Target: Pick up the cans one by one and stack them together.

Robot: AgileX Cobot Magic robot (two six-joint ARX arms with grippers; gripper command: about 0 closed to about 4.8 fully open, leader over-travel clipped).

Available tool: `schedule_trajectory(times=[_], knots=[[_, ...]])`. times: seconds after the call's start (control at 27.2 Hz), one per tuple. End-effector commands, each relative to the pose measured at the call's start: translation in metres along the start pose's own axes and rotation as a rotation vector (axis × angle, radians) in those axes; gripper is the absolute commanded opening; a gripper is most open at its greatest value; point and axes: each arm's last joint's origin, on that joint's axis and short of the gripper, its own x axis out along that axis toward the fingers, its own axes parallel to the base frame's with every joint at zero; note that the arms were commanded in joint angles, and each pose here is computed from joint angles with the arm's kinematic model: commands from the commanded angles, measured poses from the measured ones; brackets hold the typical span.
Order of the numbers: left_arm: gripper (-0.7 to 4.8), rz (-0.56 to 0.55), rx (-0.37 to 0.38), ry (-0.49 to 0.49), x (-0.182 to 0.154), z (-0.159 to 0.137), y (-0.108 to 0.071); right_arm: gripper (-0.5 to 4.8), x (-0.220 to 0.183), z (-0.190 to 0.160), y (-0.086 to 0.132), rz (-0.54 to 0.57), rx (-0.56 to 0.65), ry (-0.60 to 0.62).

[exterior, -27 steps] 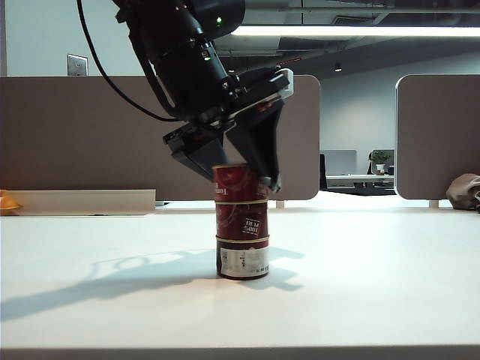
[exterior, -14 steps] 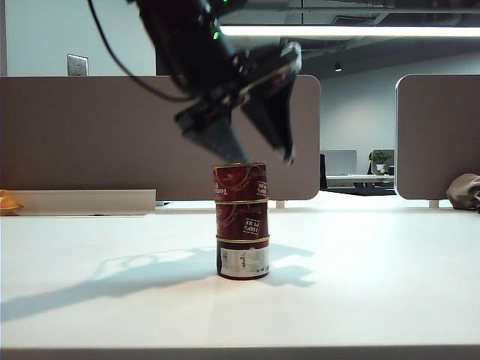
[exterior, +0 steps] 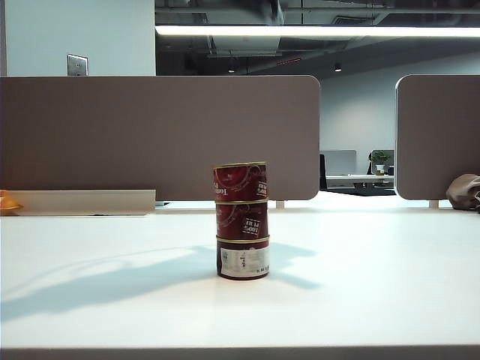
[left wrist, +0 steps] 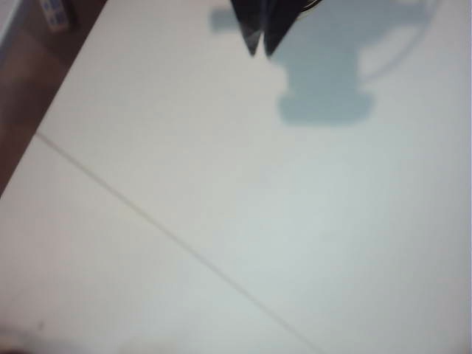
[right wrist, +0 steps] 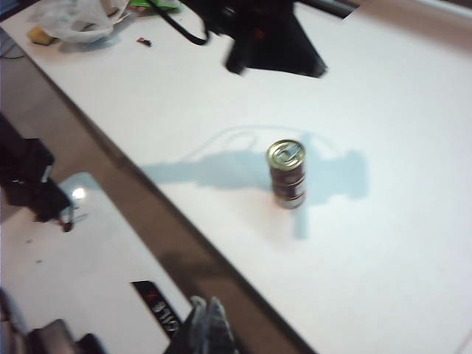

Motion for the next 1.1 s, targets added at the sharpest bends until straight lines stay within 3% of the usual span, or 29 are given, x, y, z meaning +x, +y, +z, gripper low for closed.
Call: schedule_trajectory(times=[0.04,0.4,0.48,0.55,0.7,0.85,1.1], knots=[[-0.06,-0.016,0.031,-0.104,-0.03,0.008,-0.015,-0.02,-0.009,0.0,0.0,-0.053,-0.057,-0.073],[-0.06,0.048,0.147,-0.285,-0.111,-0.006,-0.083,-0.02,-0.028,-0.02,0.001,-0.046,-0.086,-0.249],[-0.06,0.098,0.169,-0.329,-0.133,-0.021,-0.104,-0.02,-0.027,-0.038,0.0,-0.047,-0.088,-0.271],[-0.06,0.138,0.183,-0.339,-0.14,-0.036,-0.112,-0.02,-0.022,-0.049,-0.002,-0.049,-0.091,-0.3],[-0.06,0.169,0.168,-0.296,-0.122,-0.055,-0.108,-0.01,-0.006,-0.065,-0.007,-0.09,-0.095,-0.405],[-0.06,0.168,0.179,-0.308,-0.103,-0.055,-0.098,-0.01,0.017,-0.068,-0.011,-0.088,-0.099,-0.431],[-0.06,0.186,0.082,-0.307,-0.084,-0.046,-0.049,-0.01,0.06,-0.069,-0.02,-0.164,-0.158,-0.478]])
